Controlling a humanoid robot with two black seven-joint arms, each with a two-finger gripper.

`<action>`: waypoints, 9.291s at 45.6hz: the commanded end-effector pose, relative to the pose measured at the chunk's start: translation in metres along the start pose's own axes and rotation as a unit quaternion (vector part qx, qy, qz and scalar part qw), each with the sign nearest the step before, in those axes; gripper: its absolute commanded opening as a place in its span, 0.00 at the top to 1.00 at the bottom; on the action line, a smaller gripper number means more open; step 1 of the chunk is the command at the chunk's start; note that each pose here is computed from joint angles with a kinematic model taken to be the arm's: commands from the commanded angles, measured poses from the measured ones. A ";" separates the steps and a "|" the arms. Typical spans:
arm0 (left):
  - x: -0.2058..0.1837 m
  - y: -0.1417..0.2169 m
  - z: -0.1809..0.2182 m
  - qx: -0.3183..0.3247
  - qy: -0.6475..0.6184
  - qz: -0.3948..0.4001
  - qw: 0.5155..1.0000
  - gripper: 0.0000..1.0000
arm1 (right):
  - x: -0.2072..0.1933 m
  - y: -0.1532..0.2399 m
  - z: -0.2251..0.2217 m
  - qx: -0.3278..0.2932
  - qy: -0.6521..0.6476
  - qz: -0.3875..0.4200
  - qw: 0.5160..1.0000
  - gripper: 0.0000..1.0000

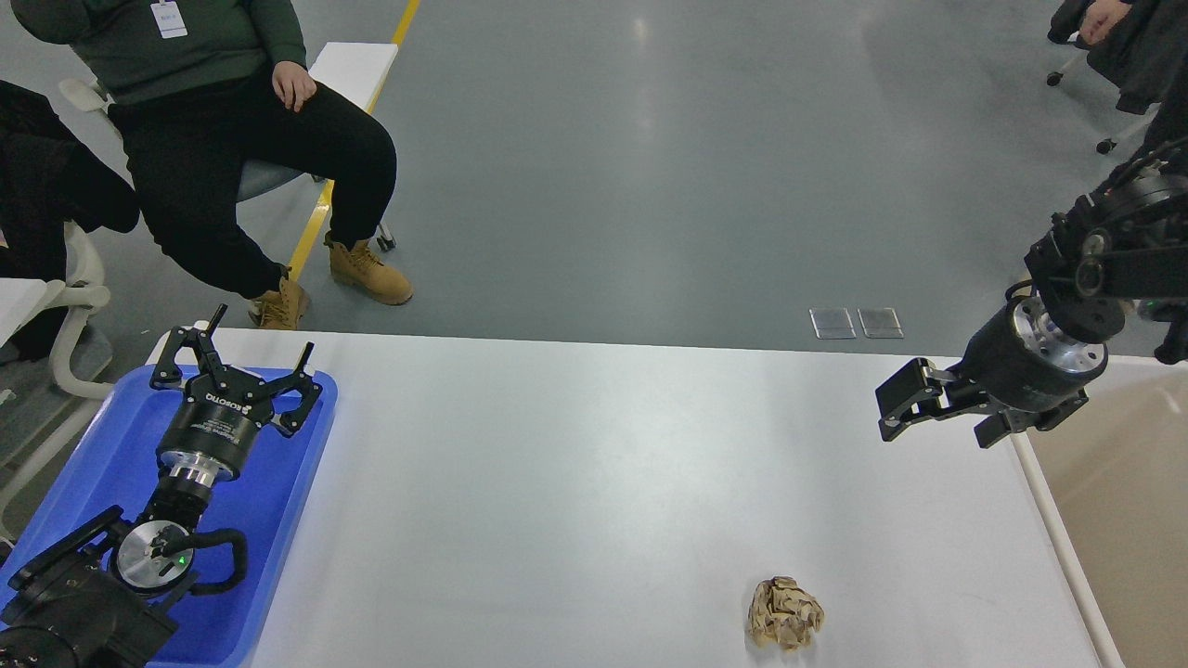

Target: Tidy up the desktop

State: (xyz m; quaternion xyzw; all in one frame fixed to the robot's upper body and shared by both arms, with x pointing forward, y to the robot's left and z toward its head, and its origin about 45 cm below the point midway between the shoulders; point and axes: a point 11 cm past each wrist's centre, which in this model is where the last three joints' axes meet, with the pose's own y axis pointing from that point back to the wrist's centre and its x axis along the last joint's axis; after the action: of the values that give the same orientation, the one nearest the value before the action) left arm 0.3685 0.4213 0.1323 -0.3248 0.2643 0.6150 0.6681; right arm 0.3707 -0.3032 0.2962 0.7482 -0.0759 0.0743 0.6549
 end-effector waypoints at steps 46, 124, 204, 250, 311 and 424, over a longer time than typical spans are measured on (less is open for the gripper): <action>0.000 0.000 0.000 0.000 0.000 0.000 1.000 0.01 | 0.003 0.003 0.001 0.000 -0.001 0.006 1.000 0.00; 0.000 0.000 0.000 0.001 0.000 0.000 1.000 0.01 | -0.081 -0.167 -0.093 0.041 0.096 -0.042 0.994 0.00; 0.000 0.000 -0.001 0.001 0.001 0.000 1.000 0.01 | -0.089 -0.171 -0.052 0.014 0.178 0.008 0.984 1.00; 0.000 0.000 -0.001 0.001 0.001 0.000 1.000 0.01 | 0.023 0.074 -0.062 -0.021 0.144 0.091 0.985 1.00; 0.000 0.000 0.000 0.000 0.000 0.000 1.000 0.01 | -0.020 0.094 0.282 -0.119 -0.252 0.203 0.939 1.00; 0.000 0.000 -0.001 0.001 0.001 0.000 1.000 0.01 | 0.003 0.019 0.287 -0.114 -0.253 0.303 0.912 0.01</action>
State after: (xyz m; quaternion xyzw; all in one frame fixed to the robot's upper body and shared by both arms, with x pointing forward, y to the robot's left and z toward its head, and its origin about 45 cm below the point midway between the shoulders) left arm 0.3688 0.4210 0.1324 -0.3249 0.2645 0.6147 0.6683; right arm 0.3469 -0.6066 0.2063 0.5727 -0.4604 0.0313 0.6775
